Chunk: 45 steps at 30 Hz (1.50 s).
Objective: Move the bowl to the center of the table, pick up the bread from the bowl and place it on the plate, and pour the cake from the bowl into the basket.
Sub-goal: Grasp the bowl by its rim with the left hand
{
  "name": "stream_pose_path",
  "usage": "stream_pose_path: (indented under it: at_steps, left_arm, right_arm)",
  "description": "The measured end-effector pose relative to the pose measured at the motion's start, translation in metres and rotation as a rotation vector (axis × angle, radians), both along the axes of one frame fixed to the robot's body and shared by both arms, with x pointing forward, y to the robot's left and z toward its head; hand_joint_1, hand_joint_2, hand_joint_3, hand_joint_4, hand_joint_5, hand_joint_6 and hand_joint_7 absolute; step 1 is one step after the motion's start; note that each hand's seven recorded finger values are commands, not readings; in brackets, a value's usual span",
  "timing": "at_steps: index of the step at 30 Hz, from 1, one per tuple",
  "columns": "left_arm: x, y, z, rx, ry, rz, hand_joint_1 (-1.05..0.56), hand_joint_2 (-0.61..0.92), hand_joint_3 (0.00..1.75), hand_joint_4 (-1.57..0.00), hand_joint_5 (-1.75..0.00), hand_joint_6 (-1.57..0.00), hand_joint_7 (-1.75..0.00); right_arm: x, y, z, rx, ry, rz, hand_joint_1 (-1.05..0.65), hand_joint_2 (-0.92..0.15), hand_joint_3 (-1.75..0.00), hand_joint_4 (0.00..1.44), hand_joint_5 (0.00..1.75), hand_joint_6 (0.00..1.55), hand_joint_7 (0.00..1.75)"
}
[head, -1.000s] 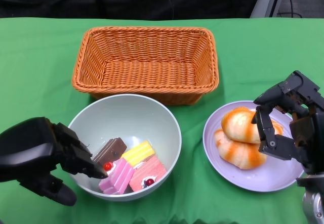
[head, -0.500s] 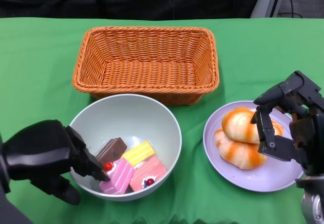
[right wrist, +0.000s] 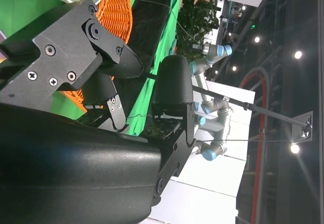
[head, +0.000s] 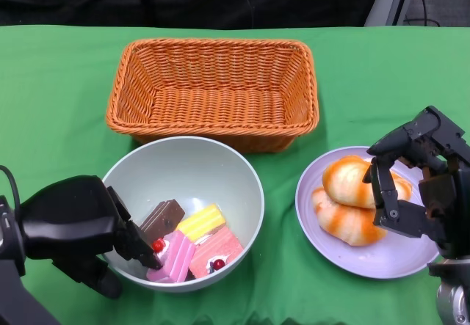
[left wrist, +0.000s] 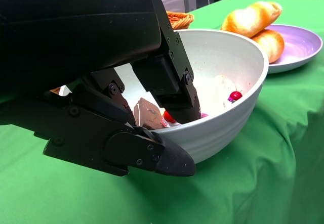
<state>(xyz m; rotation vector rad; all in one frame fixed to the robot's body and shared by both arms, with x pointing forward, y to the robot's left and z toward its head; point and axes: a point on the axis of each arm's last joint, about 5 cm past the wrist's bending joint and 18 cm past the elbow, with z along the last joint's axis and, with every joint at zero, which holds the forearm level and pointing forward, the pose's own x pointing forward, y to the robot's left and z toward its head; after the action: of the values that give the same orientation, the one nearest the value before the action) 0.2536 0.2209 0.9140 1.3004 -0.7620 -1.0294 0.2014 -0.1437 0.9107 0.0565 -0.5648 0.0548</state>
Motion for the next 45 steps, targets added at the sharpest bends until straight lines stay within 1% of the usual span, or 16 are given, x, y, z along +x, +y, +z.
stream_pose_path:
  at_steps: [1,2,3,4,5,10,13,19,26,30,34,36,42,43,44,45]
  left_arm:
    - [0.0,0.0,0.0,0.0,0.001,-0.001,-0.71,0.92,0.16,-1.08,-0.21,-1.08,-0.05]
    - [0.0,0.0,0.0,0.002,0.002,-0.003,-0.71,0.92,0.15,-0.98,-0.41,-1.09,-0.04]
    - [0.0,0.0,0.0,0.003,0.001,-0.004,-0.71,0.92,0.15,-0.87,-0.65,-1.09,-0.03]
    - [0.0,0.001,0.0,-0.001,-0.002,-0.002,-0.71,0.92,0.15,-0.8,-0.78,-1.1,-0.03]
    - [0.0,0.002,0.001,-0.003,-0.004,0.0,-0.71,0.92,0.14,-0.76,-0.87,-1.1,-0.03]
    - [-0.001,0.01,0.004,-0.014,-0.015,0.017,-0.71,0.92,0.14,-0.71,-1.0,-1.13,-0.04]
    - [0.0,0.013,0.005,-0.03,-0.022,0.021,-0.71,0.92,0.18,-0.68,-1.05,-1.13,-0.05]
    - [0.001,0.017,0.009,-0.052,-0.046,0.028,-0.69,0.92,0.17,-0.67,-1.07,-1.13,-0.04]
    - [0.001,0.018,0.008,-0.039,-0.028,0.015,-0.7,0.92,0.18,-0.67,-1.05,-1.13,-0.05]
    - [0.0,0.017,0.005,-0.011,-0.011,0.004,-0.71,0.92,0.16,-0.72,-0.99,-1.12,-0.04]
    - [0.004,0.015,0.004,0.036,-0.011,0.003,-0.7,0.92,0.16,-0.73,-0.95,-1.1,-0.02]
    - [0.005,0.015,0.004,0.057,-0.012,0.005,-0.71,0.92,0.17,-0.74,-0.9,-1.09,-0.01]
    - [0.005,0.013,0.0,0.086,-0.005,0.011,-0.72,0.92,0.17,-0.74,-0.84,-1.08,-0.01]
    - [0.006,0.013,0.0,0.09,-0.009,0.015,-0.73,0.92,0.19,-0.75,-0.78,-1.07,0.0]
    - [0.006,0.012,0.0,0.094,-0.012,0.02,-0.73,0.92,0.2,-0.75,-0.76,-1.06,0.0]
    - [0.006,0.012,0.0,0.1,-0.015,0.024,-0.74,0.92,0.2,-0.77,-0.65,-1.04,0.0]
  right_arm:
    - [0.0,0.0,0.0,-0.002,0.0,-0.001,-0.02,-0.42,-1.26,0.66,1.73,0.58,1.44]
    - [0.0,0.0,0.0,-0.003,0.0,-0.001,-0.01,-0.43,-1.25,0.66,1.73,0.59,1.45]
    - [0.0,0.0,0.0,-0.004,0.0,-0.001,-0.01,-0.43,-1.25,0.66,1.73,0.59,1.45]
    - [0.0,0.0,0.0,-0.004,0.0,-0.002,-0.01,-0.43,-1.25,0.66,1.73,0.59,1.45]
    - [0.0,0.0,0.0,-0.003,0.0,-0.002,-0.01,-0.43,-1.25,0.66,1.73,0.58,1.44]
    - [0.0,0.0,-0.001,-0.002,0.004,-0.005,0.0,-0.44,-1.24,0.66,1.72,0.59,1.44]
    - [0.0,0.0,-0.001,-0.009,0.007,-0.006,0.0,-0.44,-1.24,0.66,1.71,0.58,1.44]
    - [0.001,0.001,-0.002,-0.016,0.014,-0.005,-0.01,-0.44,-1.21,0.66,1.7,0.59,1.42]
    - [0.001,0.002,-0.003,-0.015,0.012,-0.008,-0.01,-0.45,-1.2,0.66,1.7,0.59,1.42]
    - [0.001,0.002,-0.003,-0.01,0.011,-0.009,0.0,-0.46,-1.2,0.66,1.7,0.59,1.42]
    - [0.0,0.003,-0.003,-0.004,0.007,-0.011,0.0,-0.45,-1.21,0.66,1.71,0.59,1.42]
    - [0.0,0.004,-0.002,-0.003,0.002,-0.015,-0.02,-0.44,-1.21,0.66,1.71,0.6,1.43]
    - [0.0,0.005,0.001,0.01,-0.012,-0.019,0.0,-0.41,-1.28,0.66,1.74,0.59,1.44]
    - [0.0,0.005,0.001,0.011,-0.014,-0.019,0.01,-0.4,-1.3,0.66,1.74,0.59,1.45]
    - [0.0,0.005,0.001,0.012,-0.015,-0.019,0.01,-0.4,-1.3,0.66,1.75,0.59,1.45]
    - [0.0,0.005,0.001,0.012,-0.015,-0.019,0.01,-0.39,-1.32,0.67,1.75,0.59,1.46]
